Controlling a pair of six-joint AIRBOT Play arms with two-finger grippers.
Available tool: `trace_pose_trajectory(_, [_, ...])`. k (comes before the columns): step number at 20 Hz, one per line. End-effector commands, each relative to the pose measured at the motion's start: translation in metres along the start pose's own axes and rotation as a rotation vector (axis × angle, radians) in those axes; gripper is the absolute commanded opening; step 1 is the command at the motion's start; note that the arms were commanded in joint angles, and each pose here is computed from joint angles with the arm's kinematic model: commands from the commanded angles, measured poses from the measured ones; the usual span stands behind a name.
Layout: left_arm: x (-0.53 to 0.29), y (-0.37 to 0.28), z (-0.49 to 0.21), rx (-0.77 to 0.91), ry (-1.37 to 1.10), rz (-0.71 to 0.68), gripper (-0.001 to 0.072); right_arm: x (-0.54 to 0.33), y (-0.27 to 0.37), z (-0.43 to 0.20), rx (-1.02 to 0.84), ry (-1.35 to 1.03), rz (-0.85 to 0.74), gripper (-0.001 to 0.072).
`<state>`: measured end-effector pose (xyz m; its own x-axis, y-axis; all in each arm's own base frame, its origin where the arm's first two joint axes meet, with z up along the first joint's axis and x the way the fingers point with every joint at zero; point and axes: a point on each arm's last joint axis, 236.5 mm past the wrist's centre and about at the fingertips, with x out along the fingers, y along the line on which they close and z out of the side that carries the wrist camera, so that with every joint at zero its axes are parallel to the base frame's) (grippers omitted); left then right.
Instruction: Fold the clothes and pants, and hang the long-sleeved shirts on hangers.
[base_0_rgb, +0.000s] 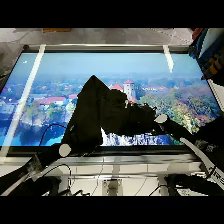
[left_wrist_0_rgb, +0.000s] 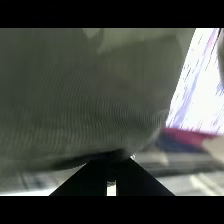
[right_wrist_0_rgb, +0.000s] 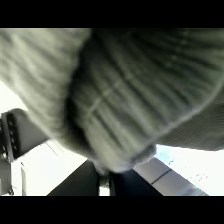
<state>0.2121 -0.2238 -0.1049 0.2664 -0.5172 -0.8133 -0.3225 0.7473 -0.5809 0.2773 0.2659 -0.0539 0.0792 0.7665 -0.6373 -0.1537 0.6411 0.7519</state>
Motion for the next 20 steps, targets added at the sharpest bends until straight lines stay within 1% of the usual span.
trace_pose_trajectory(1, [-0.023, 0.008, 0.056, -0.007, -0.148, -0.003, 0.0018, -0.021, -0.015, 0.043, 0.052, -0.119, -0.049, 0.0033])
trace_pose_trajectory(3, [-0.055, 0.02, 0.111, -0.02, -0.291, 0.017, 0.0016, -0.055, -0.036, 0.09, 0.073, -0.248, -0.131, 0.0032])
trace_pose_trajectory(6, [-0.111, 0.045, 0.189, -0.035, -0.492, 0.094, 0.0015, -0.115, -0.069, 0.154, 0.096, -0.452, -0.293, 0.0031])
trace_pose_trajectory(8, [-0.137, 0.045, 0.229, -0.007, -0.571, 0.123, 0.0015, -0.143, -0.064, 0.191, 0.063, -0.559, -0.331, 0.0031])
trace_pose_trajectory(11, [-0.167, 0.014, 0.282, 0.051, -0.649, 0.105, 0.0014, -0.175, -0.036, 0.226, -0.03, -0.63, -0.338, 0.0031])
trace_pose_trajectory(13, [-0.203, -0.011, 0.316, 0.123, -0.708, 0.103, 0.0015, -0.21, -0.031, 0.239, -0.054, -0.651, -0.373, 0.0031])
trace_pose_trajectory(17, [-0.325, -0.049, 0.362, 0.224, -0.9, 0.109, 0.0014, -0.299, -0.028, 0.238, -0.043, -0.641, -0.415, 0.0031])
trace_pose_trajectory(20, [-0.395, -0.05, 0.367, 0.307, -0.964, 0.189, 0.0015, -0.352, -0.013, 0.217, -0.052, -0.587, -0.442, 0.0032])
